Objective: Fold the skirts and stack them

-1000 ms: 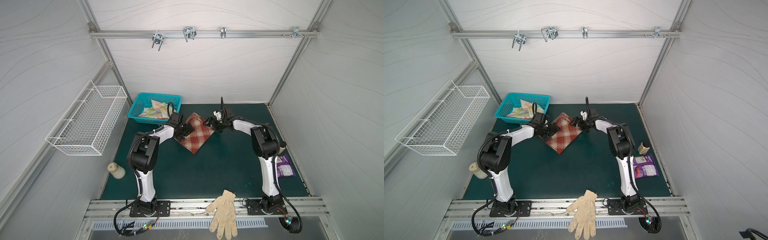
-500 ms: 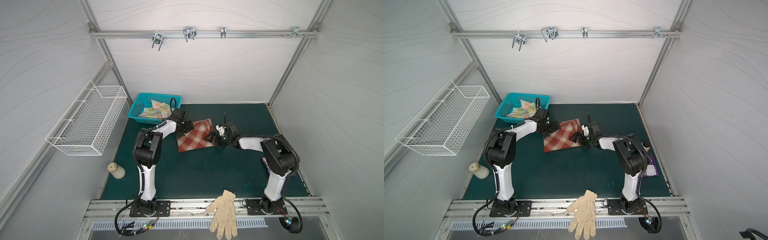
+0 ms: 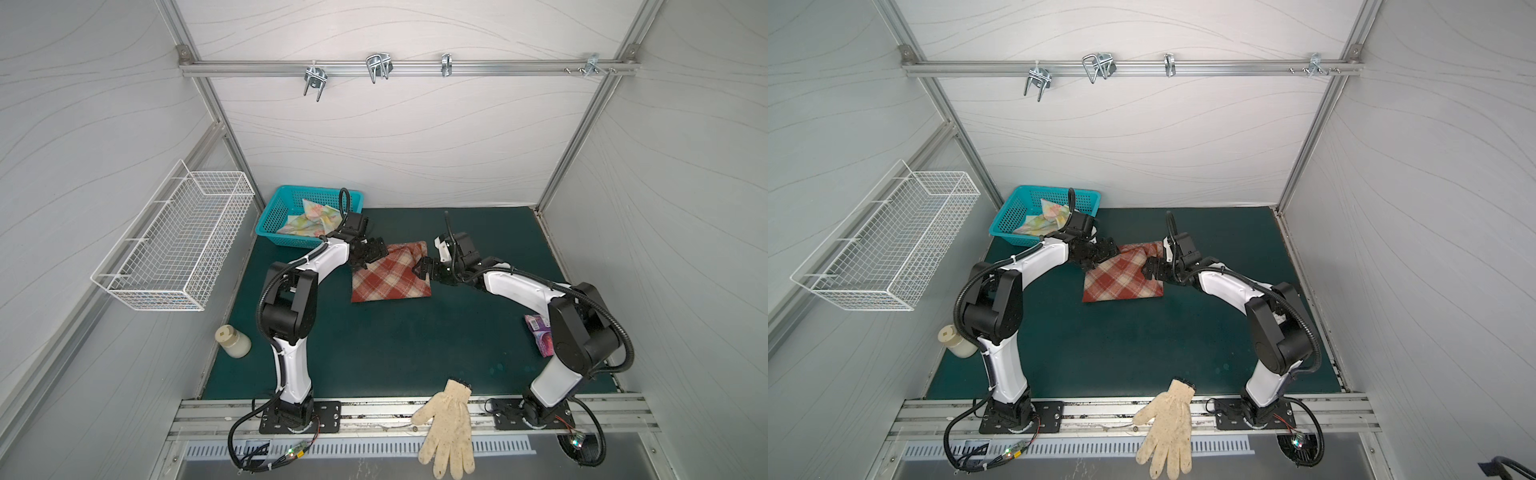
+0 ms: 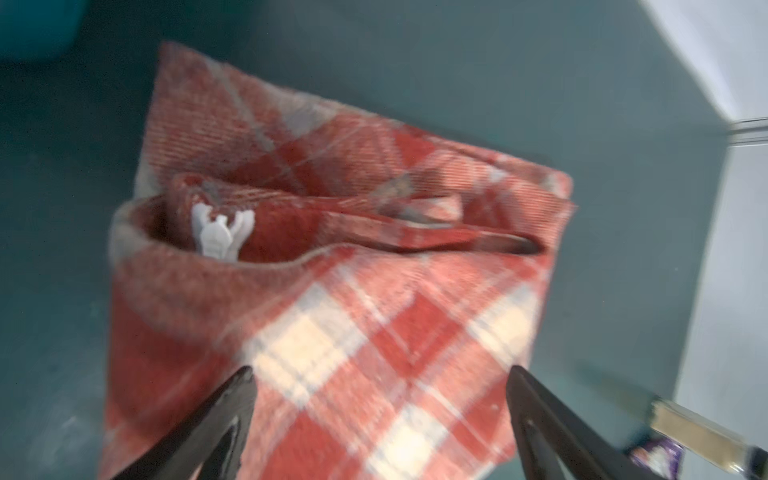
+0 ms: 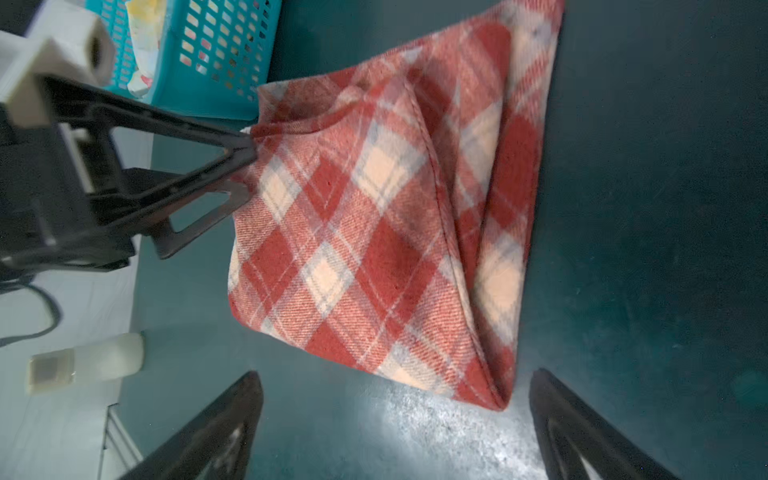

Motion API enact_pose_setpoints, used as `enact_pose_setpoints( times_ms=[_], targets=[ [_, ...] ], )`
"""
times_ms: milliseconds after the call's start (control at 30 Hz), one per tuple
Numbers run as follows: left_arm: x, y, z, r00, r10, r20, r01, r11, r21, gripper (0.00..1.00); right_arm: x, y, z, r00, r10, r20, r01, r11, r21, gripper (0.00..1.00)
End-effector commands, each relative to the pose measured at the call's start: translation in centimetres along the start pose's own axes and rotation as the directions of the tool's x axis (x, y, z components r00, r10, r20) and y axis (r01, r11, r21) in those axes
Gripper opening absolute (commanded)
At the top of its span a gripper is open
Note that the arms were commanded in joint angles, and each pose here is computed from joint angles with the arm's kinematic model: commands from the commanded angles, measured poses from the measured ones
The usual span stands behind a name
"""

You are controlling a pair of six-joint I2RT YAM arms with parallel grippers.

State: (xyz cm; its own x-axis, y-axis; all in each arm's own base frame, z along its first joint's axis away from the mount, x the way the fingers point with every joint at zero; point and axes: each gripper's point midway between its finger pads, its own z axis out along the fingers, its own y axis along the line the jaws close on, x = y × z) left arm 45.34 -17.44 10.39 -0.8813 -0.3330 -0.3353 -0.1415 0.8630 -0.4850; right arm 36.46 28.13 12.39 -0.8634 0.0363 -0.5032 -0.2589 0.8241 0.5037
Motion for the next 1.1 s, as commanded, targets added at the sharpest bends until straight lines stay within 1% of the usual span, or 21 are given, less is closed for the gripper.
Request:
enact_pose_setpoints(
  times_ms=[0,133,367,533,667,767,833,867,933,1000,1067],
  targets=[
    [-1.0,-2.8,-3.8,0.998,0.008,0.06,-0.014,0.995,0.097,0.95,1.1,-3.1,1.3,0.993,-0.065,-0.096,0.077,0.988,0.132,0.99],
    [-0.1,-3.0,-6.4,0.997,0.0,0.082,-0.01,0.992,0.124,0.95,0.6,-4.1,3.5,0.986,-0.087,-0.144,0.109,0.982,0.152,0.99],
    [2.6,-1.7,-9.8,0.993,-0.002,0.118,-0.012,0.992,0.125,0.96,0.5,-4.2,6.8,0.974,-0.11,-0.199,0.134,0.985,0.109,0.99],
    [4.0,-0.3,-10.1,0.993,-0.002,0.116,-0.01,0.995,0.103,0.96,0.9,-4.4,8.5,0.969,-0.098,-0.226,0.121,0.989,0.088,0.99],
    [4.3,0.2,-10.0,0.994,-0.007,0.11,-0.004,0.995,0.096,0.96,1.3,-4.4,9.4,0.968,-0.081,-0.239,0.101,0.992,0.072,0.97],
    [4.3,0.4,-9.9,0.994,-0.014,0.107,0.003,0.995,0.097,0.96,2.0,-4.8,10.0,0.962,-0.071,-0.264,0.099,0.991,0.092,0.95],
    [4.2,0.5,-9.9,0.994,-0.019,0.105,0.009,0.995,0.098,0.96,2.3,-5.2,10.3,0.96,-0.058,-0.275,0.091,0.99,0.107,0.9],
    [4.3,0.5,-9.8,0.995,-0.021,0.102,0.011,0.995,0.099,0.95,2.5,-5.4,10.4,0.958,-0.052,-0.281,0.086,0.99,0.112,0.85],
    [4.3,0.6,-9.6,0.995,-0.028,0.097,0.018,0.995,0.102,0.96,3.0,-5.7,10.6,0.956,-0.043,-0.289,0.081,0.99,0.119,0.78],
    [4.4,0.8,-9.2,0.995,-0.038,0.09,0.028,0.994,0.103,0.95,3.5,-6.0,10.8,0.953,-0.036,-0.301,0.076,0.99,0.121,0.67],
    [4.5,1.0,-9.0,0.995,-0.046,0.083,0.037,0.994,0.106,0.95,4.0,-6.3,11.1,0.948,-0.025,-0.318,0.068,0.99,0.127,0.6]
  ],
)
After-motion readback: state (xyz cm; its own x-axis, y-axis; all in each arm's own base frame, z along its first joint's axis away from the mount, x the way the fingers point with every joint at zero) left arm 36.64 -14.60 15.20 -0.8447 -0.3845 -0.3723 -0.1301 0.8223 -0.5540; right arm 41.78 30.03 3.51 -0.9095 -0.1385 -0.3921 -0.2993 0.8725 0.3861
